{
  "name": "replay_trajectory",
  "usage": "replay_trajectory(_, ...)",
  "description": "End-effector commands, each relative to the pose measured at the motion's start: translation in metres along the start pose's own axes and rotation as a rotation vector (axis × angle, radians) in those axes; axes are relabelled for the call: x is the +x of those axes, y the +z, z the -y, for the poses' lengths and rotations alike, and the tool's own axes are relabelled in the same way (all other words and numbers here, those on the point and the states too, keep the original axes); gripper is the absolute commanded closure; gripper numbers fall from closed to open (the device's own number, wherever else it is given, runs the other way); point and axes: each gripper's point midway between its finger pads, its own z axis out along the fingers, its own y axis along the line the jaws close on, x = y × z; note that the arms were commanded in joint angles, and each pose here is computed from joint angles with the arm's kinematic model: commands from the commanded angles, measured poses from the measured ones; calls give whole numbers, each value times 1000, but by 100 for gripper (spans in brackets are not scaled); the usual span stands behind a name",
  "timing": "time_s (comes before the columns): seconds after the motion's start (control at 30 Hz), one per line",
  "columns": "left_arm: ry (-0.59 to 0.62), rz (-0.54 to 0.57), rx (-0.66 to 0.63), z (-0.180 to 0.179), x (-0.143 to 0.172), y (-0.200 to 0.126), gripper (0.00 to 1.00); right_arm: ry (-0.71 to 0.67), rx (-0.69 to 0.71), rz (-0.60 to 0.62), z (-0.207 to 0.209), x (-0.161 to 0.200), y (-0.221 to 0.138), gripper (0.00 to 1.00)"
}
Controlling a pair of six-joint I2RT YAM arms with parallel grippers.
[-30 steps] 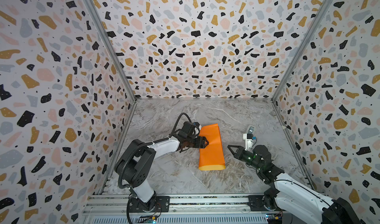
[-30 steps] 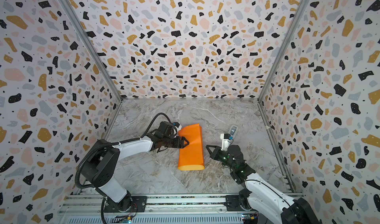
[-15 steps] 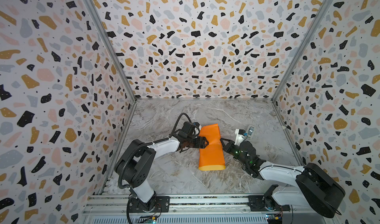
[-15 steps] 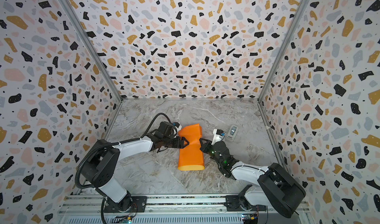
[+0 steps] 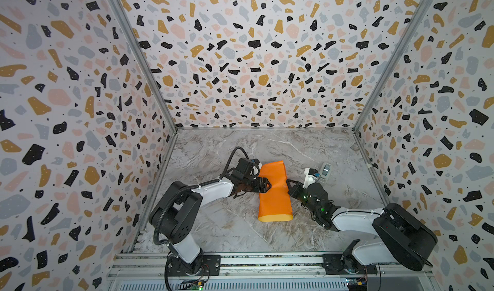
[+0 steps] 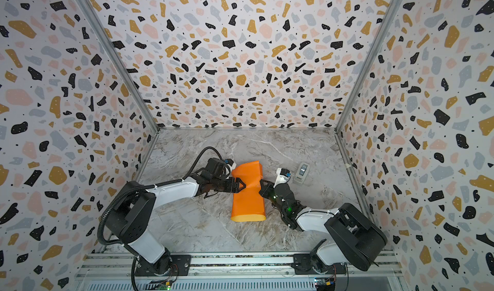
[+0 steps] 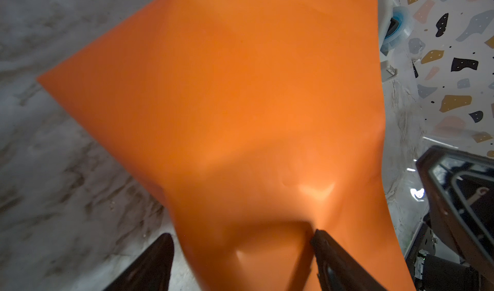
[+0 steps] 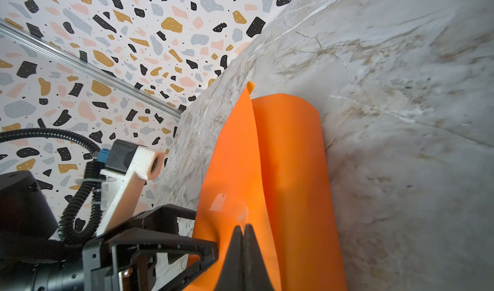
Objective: Wrap a gift box in wrapping paper
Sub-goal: Wrap the gift box with the wrapping paper.
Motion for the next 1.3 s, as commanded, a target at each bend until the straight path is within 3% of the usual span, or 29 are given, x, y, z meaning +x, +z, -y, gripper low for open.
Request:
replay_trajectory(0.0, -34, -127, -137, -36, 40, 5, 18, -19, -39, 45, -18, -13, 4, 100)
replay_trajectory(1.27, -36, -126, -119, -33, 40, 5, 19, -67, 55, -18, 21, 13, 5, 100)
